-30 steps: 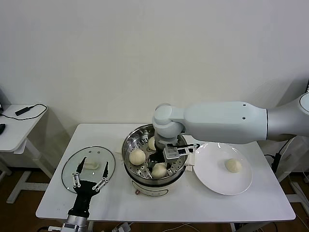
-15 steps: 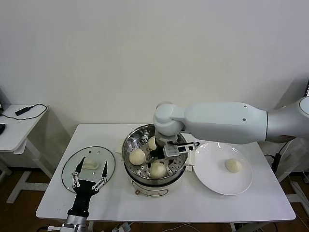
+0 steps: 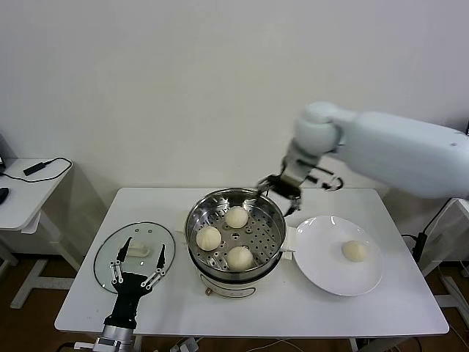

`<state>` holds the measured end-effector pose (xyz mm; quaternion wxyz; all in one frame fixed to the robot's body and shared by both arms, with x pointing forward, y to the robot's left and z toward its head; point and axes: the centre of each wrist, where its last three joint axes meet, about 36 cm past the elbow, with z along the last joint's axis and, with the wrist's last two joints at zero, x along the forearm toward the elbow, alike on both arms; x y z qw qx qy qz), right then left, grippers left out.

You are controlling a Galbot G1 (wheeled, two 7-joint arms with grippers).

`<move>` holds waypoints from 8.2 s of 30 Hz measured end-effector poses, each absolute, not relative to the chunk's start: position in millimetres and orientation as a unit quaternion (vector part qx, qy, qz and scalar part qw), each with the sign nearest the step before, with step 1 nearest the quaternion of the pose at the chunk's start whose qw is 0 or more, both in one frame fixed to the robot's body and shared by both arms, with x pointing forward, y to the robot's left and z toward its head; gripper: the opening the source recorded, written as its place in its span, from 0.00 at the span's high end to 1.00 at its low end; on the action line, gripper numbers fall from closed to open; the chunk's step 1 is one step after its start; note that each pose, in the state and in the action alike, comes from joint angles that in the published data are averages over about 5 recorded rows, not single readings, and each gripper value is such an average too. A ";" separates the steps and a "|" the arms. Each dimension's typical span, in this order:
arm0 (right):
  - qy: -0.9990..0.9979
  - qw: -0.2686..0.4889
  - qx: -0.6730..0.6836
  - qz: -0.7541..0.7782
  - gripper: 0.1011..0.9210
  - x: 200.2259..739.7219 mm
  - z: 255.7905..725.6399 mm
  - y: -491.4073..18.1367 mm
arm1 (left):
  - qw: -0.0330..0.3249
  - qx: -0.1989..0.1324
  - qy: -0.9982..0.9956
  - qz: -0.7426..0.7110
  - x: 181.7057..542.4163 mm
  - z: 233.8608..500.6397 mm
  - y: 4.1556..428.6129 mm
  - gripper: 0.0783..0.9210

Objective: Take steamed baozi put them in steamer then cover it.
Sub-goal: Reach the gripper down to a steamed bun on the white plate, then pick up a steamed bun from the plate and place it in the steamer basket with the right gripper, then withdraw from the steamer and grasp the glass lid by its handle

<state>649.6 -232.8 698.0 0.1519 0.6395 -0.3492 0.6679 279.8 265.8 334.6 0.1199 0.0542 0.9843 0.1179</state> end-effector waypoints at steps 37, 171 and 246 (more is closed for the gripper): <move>-0.551 0.430 0.510 0.502 0.12 643.0 487.5 -461.1 | 0.117 0.041 0.984 0.128 278.5 337.5 270.0 0.12; -0.879 -0.151 0.329 0.311 0.12 593.3 560.4 -234.5 | 0.130 0.026 0.954 0.270 312.6 355.4 274.8 0.12; -0.989 -0.116 -0.052 0.075 0.12 345.9 285.3 -279.5 | -0.015 0.053 0.676 0.735 392.1 263.7 372.0 0.12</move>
